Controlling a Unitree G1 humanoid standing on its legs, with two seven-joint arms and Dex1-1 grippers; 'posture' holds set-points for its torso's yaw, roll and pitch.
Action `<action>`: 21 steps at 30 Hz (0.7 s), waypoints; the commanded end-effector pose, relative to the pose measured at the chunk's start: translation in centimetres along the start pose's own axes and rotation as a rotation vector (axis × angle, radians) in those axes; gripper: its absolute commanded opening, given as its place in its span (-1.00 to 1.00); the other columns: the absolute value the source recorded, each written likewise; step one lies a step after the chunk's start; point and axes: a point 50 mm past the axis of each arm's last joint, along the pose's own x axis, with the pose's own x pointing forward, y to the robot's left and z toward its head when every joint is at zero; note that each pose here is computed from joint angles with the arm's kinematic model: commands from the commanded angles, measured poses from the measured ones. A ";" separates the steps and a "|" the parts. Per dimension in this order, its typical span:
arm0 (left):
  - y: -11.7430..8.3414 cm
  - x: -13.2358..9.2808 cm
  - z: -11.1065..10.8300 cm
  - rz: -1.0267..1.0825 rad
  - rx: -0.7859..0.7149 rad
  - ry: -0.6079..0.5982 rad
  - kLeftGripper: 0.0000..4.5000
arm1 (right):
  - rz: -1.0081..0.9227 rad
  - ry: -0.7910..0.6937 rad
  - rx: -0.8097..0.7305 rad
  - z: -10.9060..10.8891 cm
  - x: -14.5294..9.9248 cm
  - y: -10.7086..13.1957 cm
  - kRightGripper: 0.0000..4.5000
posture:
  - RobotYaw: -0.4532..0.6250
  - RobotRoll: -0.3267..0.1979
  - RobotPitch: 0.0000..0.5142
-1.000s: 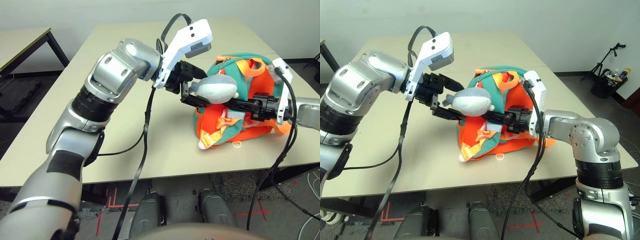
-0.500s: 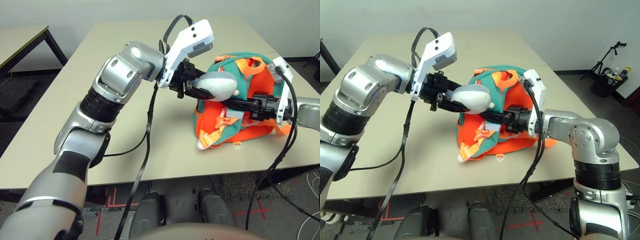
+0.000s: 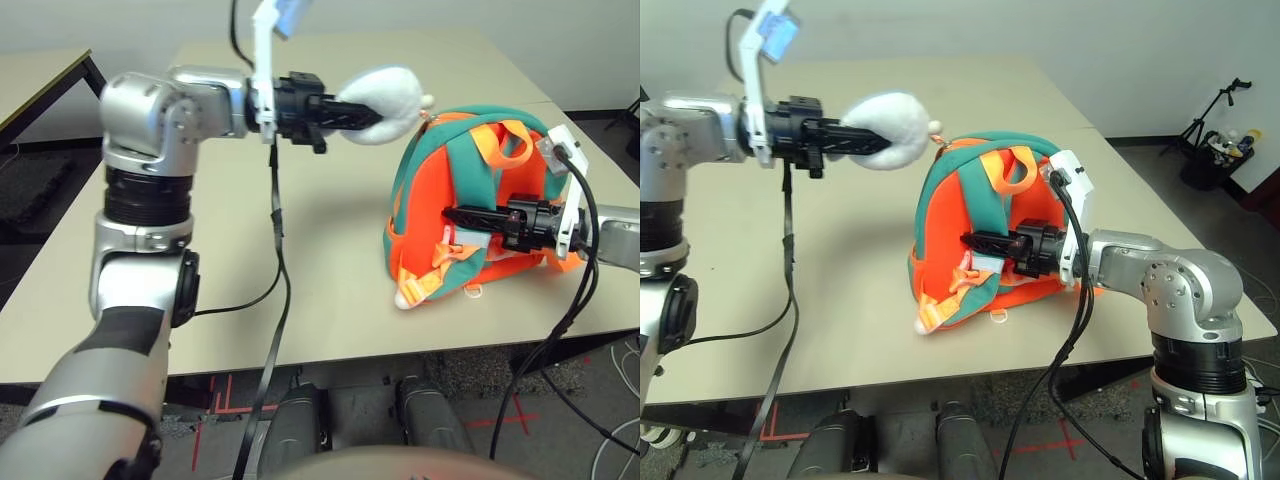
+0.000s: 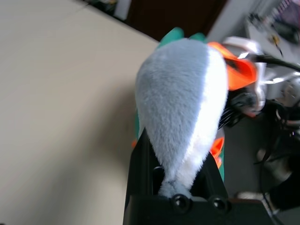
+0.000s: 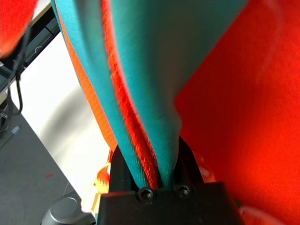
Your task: Put the pencil case into the backpack and zip it.
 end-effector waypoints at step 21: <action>-4.0 1.3 -14.9 -0.222 -0.508 0.281 -0.90 | -0.048 0.021 0.062 -1.5 -0.3 -0.8 -0.91 | -0.18 0.25 -0.63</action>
